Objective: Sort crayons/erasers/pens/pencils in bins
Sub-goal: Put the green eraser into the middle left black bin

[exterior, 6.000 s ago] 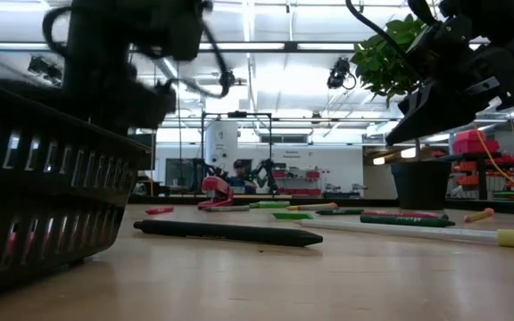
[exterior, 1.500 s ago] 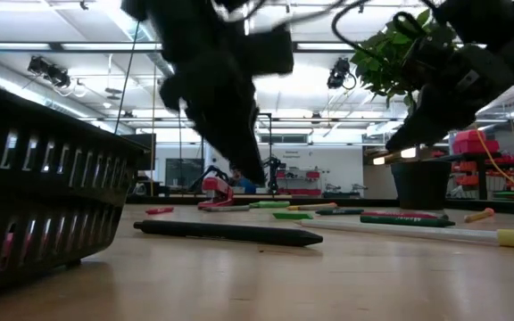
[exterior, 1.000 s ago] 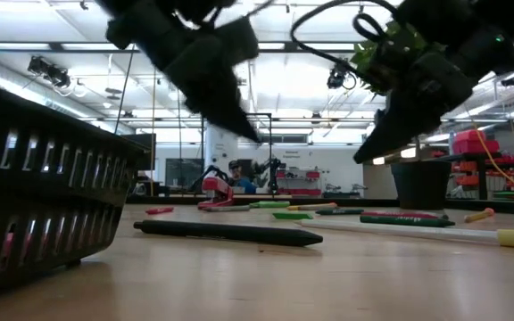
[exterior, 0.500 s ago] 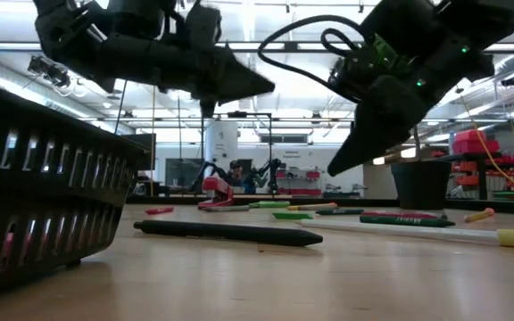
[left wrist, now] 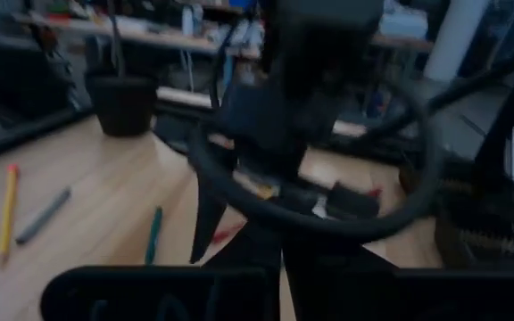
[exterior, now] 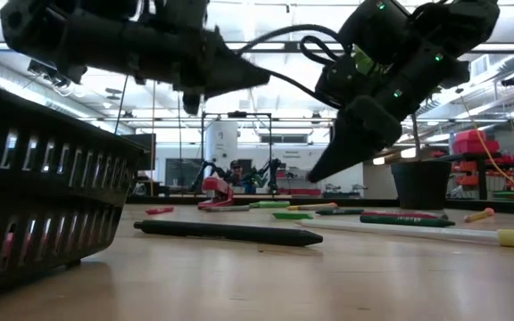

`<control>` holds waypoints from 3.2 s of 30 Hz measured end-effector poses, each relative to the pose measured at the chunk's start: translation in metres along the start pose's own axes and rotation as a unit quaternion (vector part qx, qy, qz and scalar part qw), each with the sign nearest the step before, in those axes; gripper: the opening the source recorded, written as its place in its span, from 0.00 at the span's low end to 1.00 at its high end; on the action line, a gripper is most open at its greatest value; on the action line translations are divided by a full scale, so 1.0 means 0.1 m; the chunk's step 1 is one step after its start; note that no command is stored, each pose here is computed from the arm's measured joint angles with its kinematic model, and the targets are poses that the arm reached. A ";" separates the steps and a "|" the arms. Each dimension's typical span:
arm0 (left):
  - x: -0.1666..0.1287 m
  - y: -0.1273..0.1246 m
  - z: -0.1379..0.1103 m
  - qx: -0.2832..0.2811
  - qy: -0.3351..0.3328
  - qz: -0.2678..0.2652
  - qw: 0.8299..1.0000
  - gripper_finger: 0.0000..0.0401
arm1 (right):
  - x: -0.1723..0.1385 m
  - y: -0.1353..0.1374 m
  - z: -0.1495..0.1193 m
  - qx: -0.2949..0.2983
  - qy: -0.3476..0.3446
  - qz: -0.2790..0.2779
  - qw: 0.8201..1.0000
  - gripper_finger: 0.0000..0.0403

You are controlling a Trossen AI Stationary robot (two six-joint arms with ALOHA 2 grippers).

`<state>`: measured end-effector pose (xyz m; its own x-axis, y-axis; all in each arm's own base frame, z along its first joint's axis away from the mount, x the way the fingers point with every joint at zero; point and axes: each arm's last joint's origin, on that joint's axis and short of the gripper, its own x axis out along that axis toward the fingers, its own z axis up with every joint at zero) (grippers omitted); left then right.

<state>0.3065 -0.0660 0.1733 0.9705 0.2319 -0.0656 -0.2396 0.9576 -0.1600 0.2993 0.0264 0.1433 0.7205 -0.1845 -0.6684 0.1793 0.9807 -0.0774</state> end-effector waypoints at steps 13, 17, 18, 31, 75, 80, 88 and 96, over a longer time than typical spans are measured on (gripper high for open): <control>-0.05 -0.09 0.07 0.034 -0.032 -0.009 0.999 0.08 | -0.01 0.04 -0.02 0.054 -0.001 -0.021 0.998 0.38; -0.04 -0.07 0.07 0.037 -0.032 -0.006 0.999 0.07 | -0.01 0.06 -0.01 0.039 -0.007 -0.030 0.999 0.38; -0.04 -0.07 0.07 0.038 -0.033 -0.006 0.999 0.07 | -0.01 0.05 -0.01 0.038 -0.007 -0.031 0.999 0.38; -0.01 0.00 0.14 0.071 -0.060 0.007 0.996 0.09 | -0.01 0.05 0.00 0.058 -0.015 -0.031 0.998 0.38; 0.06 0.33 0.45 0.153 0.150 -0.035 0.976 0.13 | 0.37 0.15 0.20 0.073 0.063 -0.077 0.992 0.38; 0.02 0.28 0.39 0.137 0.174 -0.038 0.974 0.13 | 0.45 0.16 0.09 0.065 0.086 -0.074 0.991 0.38; -0.03 0.16 0.35 0.119 0.184 -0.050 0.974 0.13 | 0.56 0.19 0.04 0.080 0.086 -0.068 0.991 0.38; -0.06 0.11 0.33 0.112 0.189 -0.052 0.974 0.12 | 0.56 0.18 0.03 0.087 0.093 -0.054 0.990 0.38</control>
<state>0.2989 -0.0512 0.2050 0.8998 0.0929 -0.4262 -0.0877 0.9956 0.0320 0.3451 0.0332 0.1066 0.5584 -0.2562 -0.7890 0.3723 0.9273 -0.0376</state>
